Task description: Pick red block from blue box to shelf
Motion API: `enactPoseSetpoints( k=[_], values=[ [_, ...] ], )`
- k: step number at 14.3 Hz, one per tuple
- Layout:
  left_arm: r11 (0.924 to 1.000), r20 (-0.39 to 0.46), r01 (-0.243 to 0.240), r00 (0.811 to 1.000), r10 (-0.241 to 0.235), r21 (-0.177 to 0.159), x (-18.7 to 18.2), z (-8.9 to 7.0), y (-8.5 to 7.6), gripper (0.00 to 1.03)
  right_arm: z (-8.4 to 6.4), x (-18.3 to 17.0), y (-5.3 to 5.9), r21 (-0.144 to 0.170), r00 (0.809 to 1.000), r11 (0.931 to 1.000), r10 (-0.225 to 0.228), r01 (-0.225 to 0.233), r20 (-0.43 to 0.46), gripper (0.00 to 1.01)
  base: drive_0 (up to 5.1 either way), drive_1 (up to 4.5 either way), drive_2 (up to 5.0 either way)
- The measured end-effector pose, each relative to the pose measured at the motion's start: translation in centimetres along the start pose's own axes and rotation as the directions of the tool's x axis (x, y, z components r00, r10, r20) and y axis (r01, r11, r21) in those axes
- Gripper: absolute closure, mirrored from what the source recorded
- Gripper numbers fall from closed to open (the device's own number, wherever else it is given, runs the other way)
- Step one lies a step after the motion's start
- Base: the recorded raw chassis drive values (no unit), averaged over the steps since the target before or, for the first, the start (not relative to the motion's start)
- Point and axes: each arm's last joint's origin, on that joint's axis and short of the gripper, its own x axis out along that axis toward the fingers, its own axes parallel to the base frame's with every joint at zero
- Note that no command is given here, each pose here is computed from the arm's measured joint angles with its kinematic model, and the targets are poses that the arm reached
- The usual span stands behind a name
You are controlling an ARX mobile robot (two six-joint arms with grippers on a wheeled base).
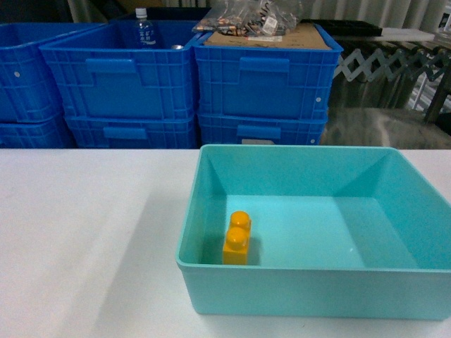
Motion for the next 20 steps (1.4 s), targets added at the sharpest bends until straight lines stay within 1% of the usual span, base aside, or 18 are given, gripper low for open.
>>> enactPoseSetpoints(
  k=[1,2,3,4,5,7,8,9,10,11,12,14,15,16,18,20],
  values=[
    [1.0000,0.000,0.001,1.000,-0.001,0.000,0.0,0.0,0.0,0.05,-2.2,-3.0,0.5,-0.042,0.996,0.9990,-0.008,0.012,0.087,0.72,0.0,0.00,0.0],
    [1.0000,0.000,0.000,1.000,0.000,0.000,0.0,0.0,0.0,0.05,-3.5,-4.7,0.5,-0.060,0.989,0.9980,-0.011,0.020,0.150,0.72,0.0,0.00,0.0],
    [1.0000,0.000,-0.002,1.000,0.002,0.000,0.0,0.0,0.0,0.05,-3.1,-5.5,0.3,-0.059,0.977,0.9973,-0.032,0.045,0.211,0.72,0.0,0.00,0.0],
    [1.0000,0.000,0.000,1.000,0.000,0.000,0.0,0.0,0.0,0.05,-2.8,-5.7,0.2,-0.059,0.972,0.9967,-0.040,0.055,0.230,0.72,0.0,0.00,0.0],
    [1.0000,0.000,0.000,1.000,0.000,0.000,0.0,0.0,0.0,0.05,-2.9,-5.6,0.2,-0.066,0.975,0.9963,-0.039,0.055,0.217,0.72,0.0,0.00,0.0],
    [1.0000,0.000,0.000,1.000,0.000,0.000,0.0,0.0,0.0,0.05,-2.9,-5.6,0.2,-0.066,0.976,0.9963,-0.040,0.055,0.215,0.72,0.0,0.00,0.0],
    [1.0000,0.000,0.000,1.000,0.000,0.000,0.0,0.0,0.0,0.05,-2.9,-5.6,0.2,-0.065,0.970,0.9961,-0.043,0.060,0.238,0.72,0.0,0.00,0.0],
    [1.0000,0.000,0.000,1.000,0.000,0.000,0.0,0.0,0.0,0.05,-3.1,-5.7,0.0,-0.045,0.941,0.9956,-0.063,0.083,0.332,0.72,0.0,0.00,0.0],
    [1.0000,0.000,0.000,1.000,0.000,0.000,0.0,0.0,0.0,0.05,-3.7,-6.1,-0.5,-0.038,0.927,0.9946,-0.077,0.097,0.368,0.72,0.0,0.00,0.0],
    [1.0000,0.000,0.000,1.000,0.000,0.000,0.0,0.0,0.0,0.05,-4.5,-6.3,-0.9,-0.037,0.927,0.9937,-0.085,0.105,0.366,0.72,0.0,0.00,0.0],
    [1.0000,0.000,0.000,1.000,0.000,0.000,0.0,0.0,0.0,0.05,-5.0,-6.5,-1.2,-0.039,0.929,0.9939,-0.082,0.103,0.361,0.72,0.0,0.00,0.0],
    [1.0000,0.000,0.000,1.000,0.000,0.000,0.0,0.0,0.0,0.05,-5.7,-6.8,-1.6,-0.040,0.929,0.9942,-0.079,0.100,0.362,0.72,0.0,0.00,0.0],
    [1.0000,0.000,0.000,1.000,0.000,0.000,0.0,0.0,0.0,0.05,-6.0,-7.0,-2.3,-0.045,0.929,0.9951,-0.066,0.088,0.364,0.72,0.0,0.00,0.0],
    [1.0000,0.000,-0.001,1.000,0.001,0.000,0.0,0.0,0.0,0.05,-6.2,-7.2,-2.7,-0.034,0.926,0.9927,-0.096,0.116,0.365,0.72,0.0,0.00,0.0],
    [1.0000,0.000,0.000,1.000,0.000,0.000,0.0,0.0,0.0,0.05,-6.7,-7.4,-2.6,-0.041,0.928,0.9944,-0.076,0.098,0.364,0.72,0.0,0.00,0.0],
    [1.0000,0.000,0.000,1.000,0.000,0.000,0.0,0.0,0.0,0.05,-7.1,-7.7,-2.6,-0.041,0.927,0.9944,-0.076,0.098,0.367,0.72,0.0,0.00,0.0]
  ],
)
